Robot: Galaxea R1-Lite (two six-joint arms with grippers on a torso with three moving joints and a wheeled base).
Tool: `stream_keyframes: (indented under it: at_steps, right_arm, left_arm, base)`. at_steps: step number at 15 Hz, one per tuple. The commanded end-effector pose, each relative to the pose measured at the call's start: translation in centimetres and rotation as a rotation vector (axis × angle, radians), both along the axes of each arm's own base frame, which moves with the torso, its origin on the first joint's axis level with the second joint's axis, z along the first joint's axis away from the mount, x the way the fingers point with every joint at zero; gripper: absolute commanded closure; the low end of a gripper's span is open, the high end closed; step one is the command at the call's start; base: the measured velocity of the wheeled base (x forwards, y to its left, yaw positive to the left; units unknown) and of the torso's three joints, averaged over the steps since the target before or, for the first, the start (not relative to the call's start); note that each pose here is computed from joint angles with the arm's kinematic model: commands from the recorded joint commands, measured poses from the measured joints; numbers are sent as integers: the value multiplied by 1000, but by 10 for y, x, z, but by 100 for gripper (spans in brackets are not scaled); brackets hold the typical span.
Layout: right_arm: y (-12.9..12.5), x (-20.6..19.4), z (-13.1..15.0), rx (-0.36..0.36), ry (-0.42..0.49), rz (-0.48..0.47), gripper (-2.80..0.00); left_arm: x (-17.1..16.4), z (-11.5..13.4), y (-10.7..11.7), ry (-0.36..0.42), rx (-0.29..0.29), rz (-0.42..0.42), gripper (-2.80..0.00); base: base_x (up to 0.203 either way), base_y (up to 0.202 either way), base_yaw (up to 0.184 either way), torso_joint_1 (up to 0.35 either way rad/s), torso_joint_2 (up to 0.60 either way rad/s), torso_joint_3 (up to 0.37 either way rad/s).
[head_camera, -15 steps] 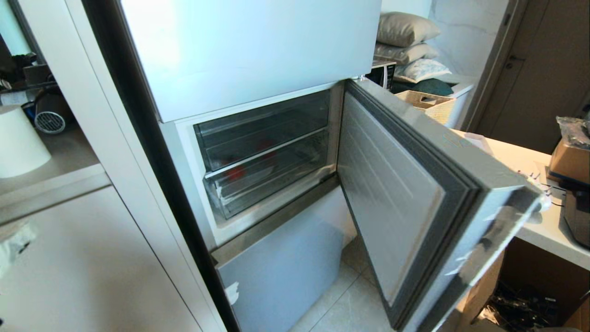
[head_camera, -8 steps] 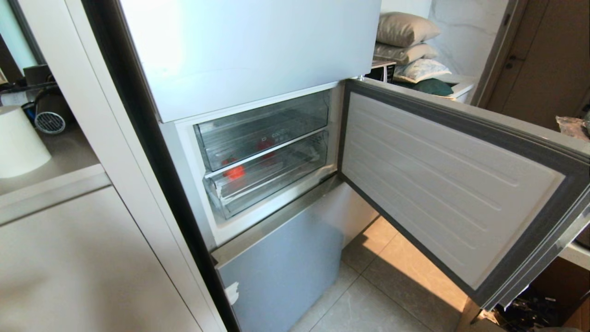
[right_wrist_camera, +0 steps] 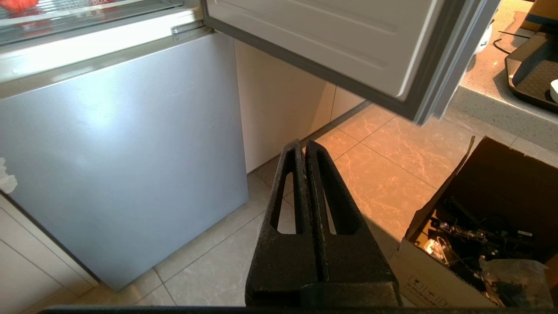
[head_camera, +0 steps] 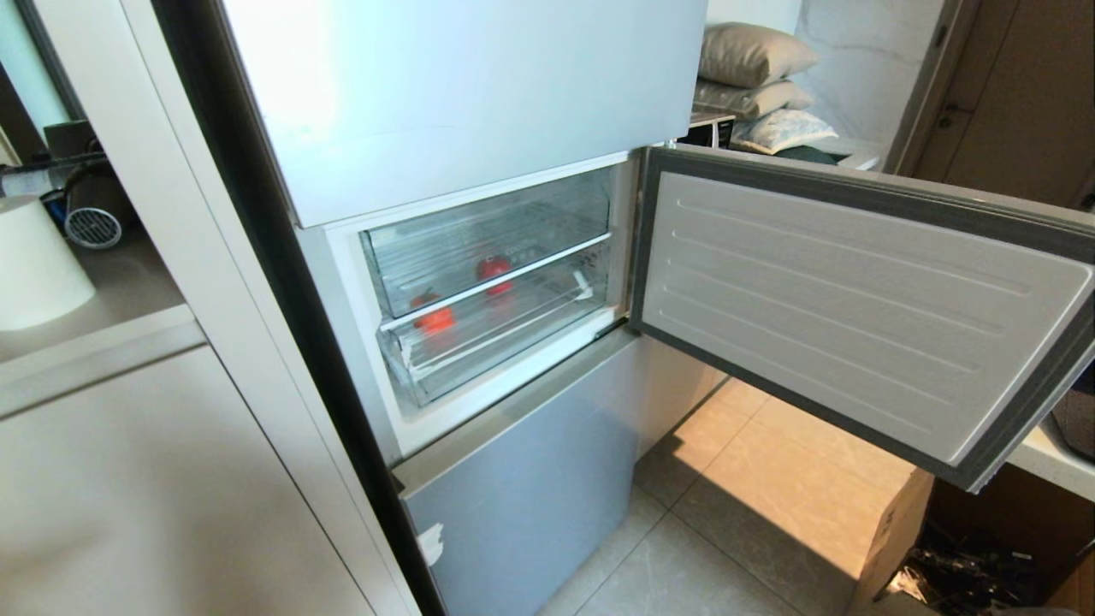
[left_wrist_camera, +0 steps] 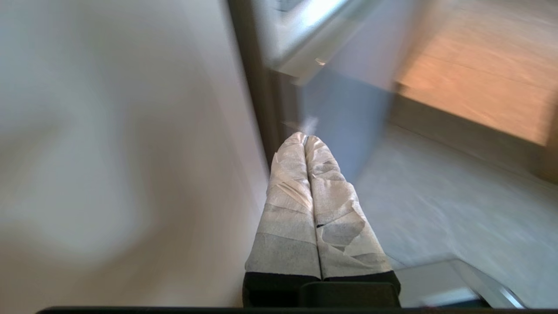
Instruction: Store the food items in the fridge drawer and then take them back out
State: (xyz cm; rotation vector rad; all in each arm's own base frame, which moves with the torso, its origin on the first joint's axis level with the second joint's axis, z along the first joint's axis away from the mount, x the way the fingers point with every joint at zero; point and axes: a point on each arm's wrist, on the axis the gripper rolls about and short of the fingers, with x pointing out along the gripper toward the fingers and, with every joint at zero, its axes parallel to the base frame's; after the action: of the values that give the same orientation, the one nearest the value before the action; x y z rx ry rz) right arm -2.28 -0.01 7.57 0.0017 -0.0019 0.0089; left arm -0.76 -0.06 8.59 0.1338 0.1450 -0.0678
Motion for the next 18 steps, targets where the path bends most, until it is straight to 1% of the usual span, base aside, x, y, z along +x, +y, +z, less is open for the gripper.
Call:
stream_keyframes:
  at_steps: [1,2,3,5,6,17,18]
  right_arm:
    - [0,0,0,-3,2,-1,0]
    - [0,0,0,-5,1,-1,0]
    - [0,0,0,-5,2,-1,0]
    - [0,0,0,-5,2,-1,0]
    - [0,0,0,-3,2,-1,0]
    - [0,0,0,-3,2,-1,0]
    - [0,0,0,-3,2,-1,0]
  left_arm:
    - [-13,-6,0,-140,17,20,0]
    - [-16,-8,0,-166,30,16,0]
    - [-16,-10,0,-158,18,17,0]
    - [-15,-10,0,-142,-121,58,0]
    - [-15,-10,1,-142,-139,70,0]
    - [-15,-10,1,-142,-138,70,0]
    - [-15,-10,1,-142,-138,70,0]
  base:
    - [0,0,0,0,0,0]
    - [0,0,0,0,0,0]
    - [0,0,0,0,0,0]
    - [0,0,0,0,0,0]
    - [0,0,0,0,0,0]
    - [0,0,0,0,0,0]
    - [-7,0,120,10,5,2]
